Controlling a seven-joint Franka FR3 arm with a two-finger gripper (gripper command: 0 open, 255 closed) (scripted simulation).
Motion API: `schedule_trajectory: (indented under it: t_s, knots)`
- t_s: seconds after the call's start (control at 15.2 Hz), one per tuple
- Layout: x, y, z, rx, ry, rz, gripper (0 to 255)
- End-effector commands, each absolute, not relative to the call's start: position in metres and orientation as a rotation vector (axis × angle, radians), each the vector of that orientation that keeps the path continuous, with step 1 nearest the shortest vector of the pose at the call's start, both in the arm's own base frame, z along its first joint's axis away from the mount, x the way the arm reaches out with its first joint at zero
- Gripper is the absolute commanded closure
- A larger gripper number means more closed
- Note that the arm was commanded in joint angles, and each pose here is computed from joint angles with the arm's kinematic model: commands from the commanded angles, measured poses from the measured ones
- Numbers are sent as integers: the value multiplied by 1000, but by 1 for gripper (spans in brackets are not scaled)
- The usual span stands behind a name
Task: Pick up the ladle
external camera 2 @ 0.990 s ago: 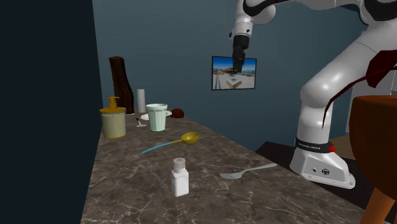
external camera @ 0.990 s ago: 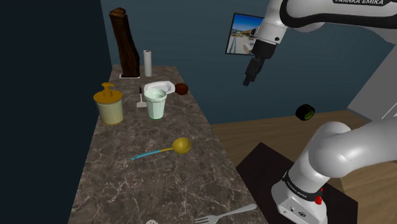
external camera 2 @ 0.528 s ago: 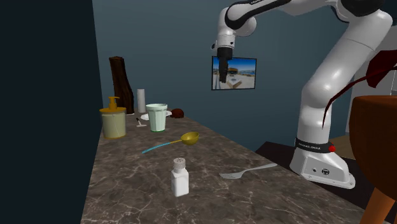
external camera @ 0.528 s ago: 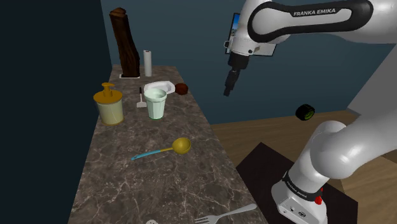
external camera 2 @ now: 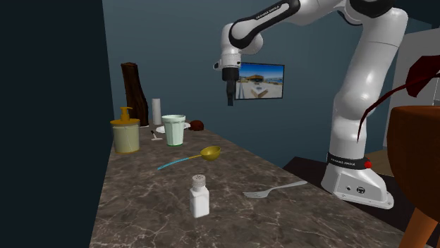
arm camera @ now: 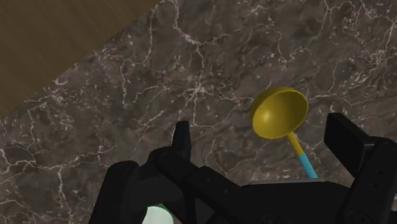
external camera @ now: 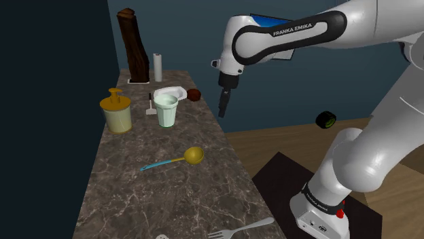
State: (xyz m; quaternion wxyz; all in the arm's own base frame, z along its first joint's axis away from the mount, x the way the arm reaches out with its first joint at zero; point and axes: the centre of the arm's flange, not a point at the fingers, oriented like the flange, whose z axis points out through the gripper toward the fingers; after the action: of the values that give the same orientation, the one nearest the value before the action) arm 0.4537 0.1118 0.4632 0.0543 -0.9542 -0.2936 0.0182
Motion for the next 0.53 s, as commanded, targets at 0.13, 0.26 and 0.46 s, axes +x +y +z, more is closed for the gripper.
schedule_trajectory:
  t_s: [0.13,0.26,0.46]
  knots:
    - [477,151,426,-2846,-1045,96,0]
    - [486,171,408,-2817,-1119,116,0]
    - [497,202,381,-2770,-1228,146,0]
